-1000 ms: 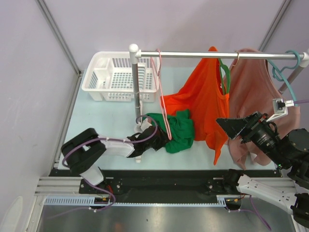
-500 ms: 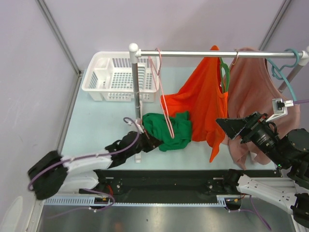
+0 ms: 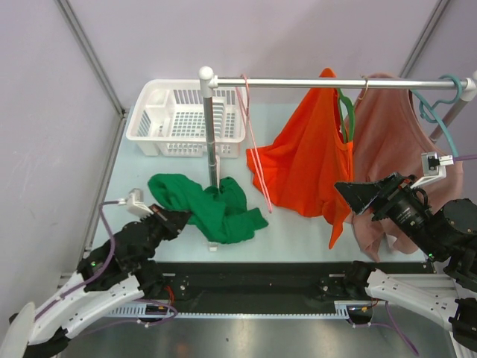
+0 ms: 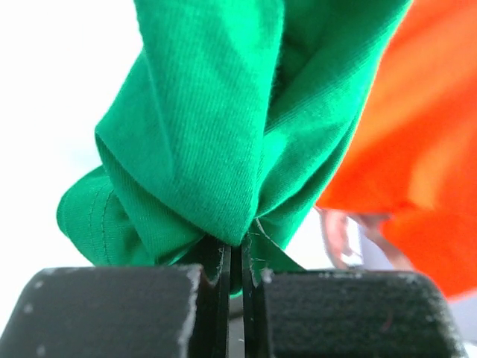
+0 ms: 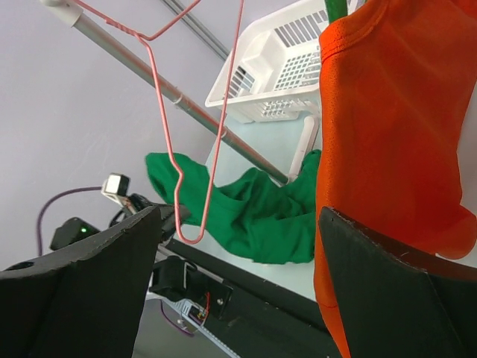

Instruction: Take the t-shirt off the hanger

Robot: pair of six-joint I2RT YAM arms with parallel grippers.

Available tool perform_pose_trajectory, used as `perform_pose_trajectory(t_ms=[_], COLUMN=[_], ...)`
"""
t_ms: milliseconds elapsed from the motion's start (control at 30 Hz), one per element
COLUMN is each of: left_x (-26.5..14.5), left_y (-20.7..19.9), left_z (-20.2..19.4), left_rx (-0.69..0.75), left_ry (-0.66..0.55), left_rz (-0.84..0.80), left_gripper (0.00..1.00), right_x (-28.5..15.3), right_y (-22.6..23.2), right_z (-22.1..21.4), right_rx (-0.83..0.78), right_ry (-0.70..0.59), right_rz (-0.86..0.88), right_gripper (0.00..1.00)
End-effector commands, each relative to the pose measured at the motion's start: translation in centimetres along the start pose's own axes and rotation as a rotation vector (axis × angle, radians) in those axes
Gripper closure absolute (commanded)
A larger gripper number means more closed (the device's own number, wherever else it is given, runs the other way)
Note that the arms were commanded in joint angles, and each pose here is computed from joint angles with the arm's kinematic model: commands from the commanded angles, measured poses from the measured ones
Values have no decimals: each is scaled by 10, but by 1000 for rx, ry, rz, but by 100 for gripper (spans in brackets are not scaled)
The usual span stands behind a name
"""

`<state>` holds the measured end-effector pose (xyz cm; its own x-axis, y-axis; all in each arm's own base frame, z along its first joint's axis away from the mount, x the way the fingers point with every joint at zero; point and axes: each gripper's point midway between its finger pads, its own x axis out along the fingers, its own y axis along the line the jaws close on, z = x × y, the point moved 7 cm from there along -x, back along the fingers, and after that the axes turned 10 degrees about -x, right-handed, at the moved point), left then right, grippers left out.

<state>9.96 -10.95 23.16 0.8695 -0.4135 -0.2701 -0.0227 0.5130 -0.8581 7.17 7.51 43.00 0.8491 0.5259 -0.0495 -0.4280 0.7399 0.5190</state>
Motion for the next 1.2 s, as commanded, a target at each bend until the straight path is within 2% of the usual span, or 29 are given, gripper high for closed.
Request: perform_pose_trajectory(t_ms=[0, 167, 300, 367, 400, 433, 467, 500, 533, 567, 600, 633, 667, 733, 767, 833, 967, 1100, 1167], left_x=[-24, -18, -10, -8, 2, 9, 7, 24, 33, 23, 25, 46, 38, 58, 47, 49, 78, 91, 108], left_y=[9, -24, -56, -92, -96, -109, -128, -126, -134, -156, -167, -177, -200, -221, -247, -272, -311, -331, -323], left_z=[43, 68, 99, 122, 139, 144, 162, 183, 191, 218, 230, 242, 261, 284, 298, 312, 335, 346, 346], left_rx=[195, 400, 487, 449, 467, 453, 427, 404, 392, 367, 363, 365, 357, 320, 318, 273, 246, 252, 226], left_ry=[-184, -242, -372, -432, -470, -435, -471, -489, -452, -532, -551, -545, -611, -639, -678, -707, -677, -662, -626], left_rz=[177, 306, 354, 258, 318, 258, 230, 290, 256, 222, 203, 172, 107, 22, -66, -163, -359, -490, -479], left_gripper=[100, 100, 99, 99, 100, 100, 100, 100, 100, 100, 100, 100, 100, 100, 100, 100, 100, 100, 100], right_x=[-1, -3, -8, -9, -10, -10, -10, -11, -13, -12, -13, -14, -12, -13, -10, -9, -10, -10, -9], right_y=[0, -2, -4, -4, -3, -2, -2, -2, -1, -1, -1, -1, 0, 2, 4, 5, 4, 0, 0], right_z=[6, 6, 8, 9, 11, 12, 13, 16, 17, 18, 19, 20, 20, 24, 24, 25, 29, 27, 27], right_rx=[-23, -19, -14, -12, -17, -23, -26, -24, -20, -20, -18, -23, -25, -30, -36, -47, -63, -74, -76], right_ry=[-21, -21, -26, -27, -32, -29, -28, -30, -34, -36, -39, -42, -38, -38, -32, -27, -35, -38, -33], right_rz=[-5, -10, -23, -19, -14, -16, -20, -21, -18, -21, -17, -17, -18, -16, -16, -23, -34, -58, -60], right_gripper=[8, 8, 8, 8, 8, 8, 8, 8, 8, 8, 8, 8, 8, 8, 8, 8, 8, 8, 8])
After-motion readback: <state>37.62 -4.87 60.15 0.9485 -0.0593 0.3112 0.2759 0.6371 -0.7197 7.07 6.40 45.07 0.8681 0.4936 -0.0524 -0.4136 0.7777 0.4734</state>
